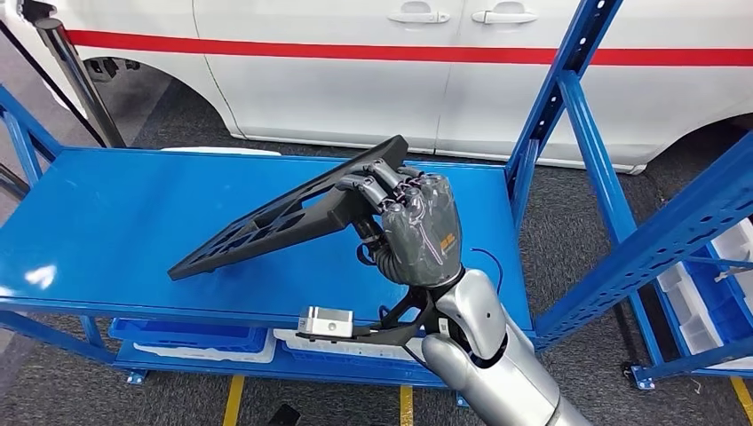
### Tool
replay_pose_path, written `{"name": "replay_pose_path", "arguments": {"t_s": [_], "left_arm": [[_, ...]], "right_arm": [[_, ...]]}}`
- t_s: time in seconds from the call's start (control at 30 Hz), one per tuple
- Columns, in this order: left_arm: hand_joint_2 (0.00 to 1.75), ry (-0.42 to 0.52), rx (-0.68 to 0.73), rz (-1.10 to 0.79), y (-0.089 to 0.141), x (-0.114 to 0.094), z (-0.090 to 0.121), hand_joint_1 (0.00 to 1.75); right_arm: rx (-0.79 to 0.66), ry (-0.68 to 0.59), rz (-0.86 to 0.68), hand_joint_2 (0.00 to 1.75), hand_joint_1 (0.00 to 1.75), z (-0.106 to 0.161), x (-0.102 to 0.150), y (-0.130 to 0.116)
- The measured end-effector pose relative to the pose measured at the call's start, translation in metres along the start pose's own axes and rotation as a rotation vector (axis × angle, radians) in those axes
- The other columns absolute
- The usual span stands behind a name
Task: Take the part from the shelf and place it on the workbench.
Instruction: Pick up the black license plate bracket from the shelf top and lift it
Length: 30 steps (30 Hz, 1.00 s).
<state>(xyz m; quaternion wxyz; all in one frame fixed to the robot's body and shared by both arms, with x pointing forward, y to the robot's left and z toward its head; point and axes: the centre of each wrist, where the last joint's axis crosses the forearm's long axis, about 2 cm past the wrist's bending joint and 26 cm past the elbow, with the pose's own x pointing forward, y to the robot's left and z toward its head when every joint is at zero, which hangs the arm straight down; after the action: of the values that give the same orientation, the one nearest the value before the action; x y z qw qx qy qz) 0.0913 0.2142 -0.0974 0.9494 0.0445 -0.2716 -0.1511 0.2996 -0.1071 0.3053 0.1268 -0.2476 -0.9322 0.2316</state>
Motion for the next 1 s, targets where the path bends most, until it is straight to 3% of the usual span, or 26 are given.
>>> {"name": "replay_pose_path", "arguments": {"t_s": [0.33, 1.0], "left_arm": [[1.75, -0.003, -0.004, 0.012, 0.0, -0.0016, 0.0004, 0.0], [1.75, 0.075, 0.093, -0.029, 0.0006, -0.0046, 0.0019, 0.0]], "right_arm": [[0.003, 0.014, 0.003, 1.75, 1.75, 0.0017, -0.002, 0.0013], [0.009, 0.038, -0.001, 1.75, 1.75, 0.0067, -0.0051, 0.0045]]}}
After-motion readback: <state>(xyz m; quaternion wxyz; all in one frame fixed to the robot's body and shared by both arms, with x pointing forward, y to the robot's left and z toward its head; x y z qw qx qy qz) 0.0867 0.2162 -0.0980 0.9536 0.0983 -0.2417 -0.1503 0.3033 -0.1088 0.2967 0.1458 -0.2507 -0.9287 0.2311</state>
